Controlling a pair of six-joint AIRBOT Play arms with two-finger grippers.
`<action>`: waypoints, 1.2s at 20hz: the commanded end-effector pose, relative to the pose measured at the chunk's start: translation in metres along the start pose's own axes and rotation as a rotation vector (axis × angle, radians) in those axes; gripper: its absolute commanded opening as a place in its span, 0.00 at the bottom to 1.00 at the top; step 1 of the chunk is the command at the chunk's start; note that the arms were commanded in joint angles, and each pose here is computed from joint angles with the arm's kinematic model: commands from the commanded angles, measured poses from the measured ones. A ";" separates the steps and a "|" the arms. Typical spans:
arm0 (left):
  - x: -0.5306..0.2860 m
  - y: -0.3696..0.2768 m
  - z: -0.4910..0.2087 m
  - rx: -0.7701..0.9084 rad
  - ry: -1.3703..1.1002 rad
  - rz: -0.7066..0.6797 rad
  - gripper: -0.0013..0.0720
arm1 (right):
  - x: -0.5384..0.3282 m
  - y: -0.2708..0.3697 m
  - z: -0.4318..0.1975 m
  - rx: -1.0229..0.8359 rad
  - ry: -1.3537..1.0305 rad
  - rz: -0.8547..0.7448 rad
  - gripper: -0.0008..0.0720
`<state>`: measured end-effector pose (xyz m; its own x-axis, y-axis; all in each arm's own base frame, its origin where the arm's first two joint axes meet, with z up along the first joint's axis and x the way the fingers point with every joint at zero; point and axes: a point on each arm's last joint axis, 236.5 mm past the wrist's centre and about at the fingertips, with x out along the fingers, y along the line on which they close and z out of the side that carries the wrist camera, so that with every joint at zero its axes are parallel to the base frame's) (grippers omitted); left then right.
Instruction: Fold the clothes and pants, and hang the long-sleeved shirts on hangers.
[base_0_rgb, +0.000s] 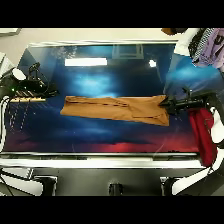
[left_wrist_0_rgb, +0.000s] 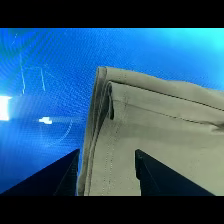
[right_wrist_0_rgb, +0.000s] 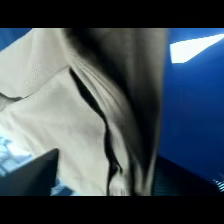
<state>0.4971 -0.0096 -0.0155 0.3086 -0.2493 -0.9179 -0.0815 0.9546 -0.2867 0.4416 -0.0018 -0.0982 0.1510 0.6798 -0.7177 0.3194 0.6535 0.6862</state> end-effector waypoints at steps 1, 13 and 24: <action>0.000 0.001 0.000 -0.001 0.000 0.001 0.58 | 0.015 0.003 -0.004 -0.037 0.019 -0.051 0.43; 0.048 -0.147 -0.037 -0.039 0.135 -0.338 0.03 | -0.085 0.064 -0.024 -0.060 -0.152 -0.173 0.05; 0.138 -0.415 -0.160 -0.215 0.214 -0.685 0.03 | -0.184 0.135 -0.042 -0.178 -0.337 -0.246 0.05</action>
<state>0.4357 -0.4086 -0.0667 0.1234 -0.7703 -0.6257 -0.0429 0.6258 -0.7788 0.4165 -0.0221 0.1072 0.3587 0.3944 -0.8460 0.2321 0.8402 0.4901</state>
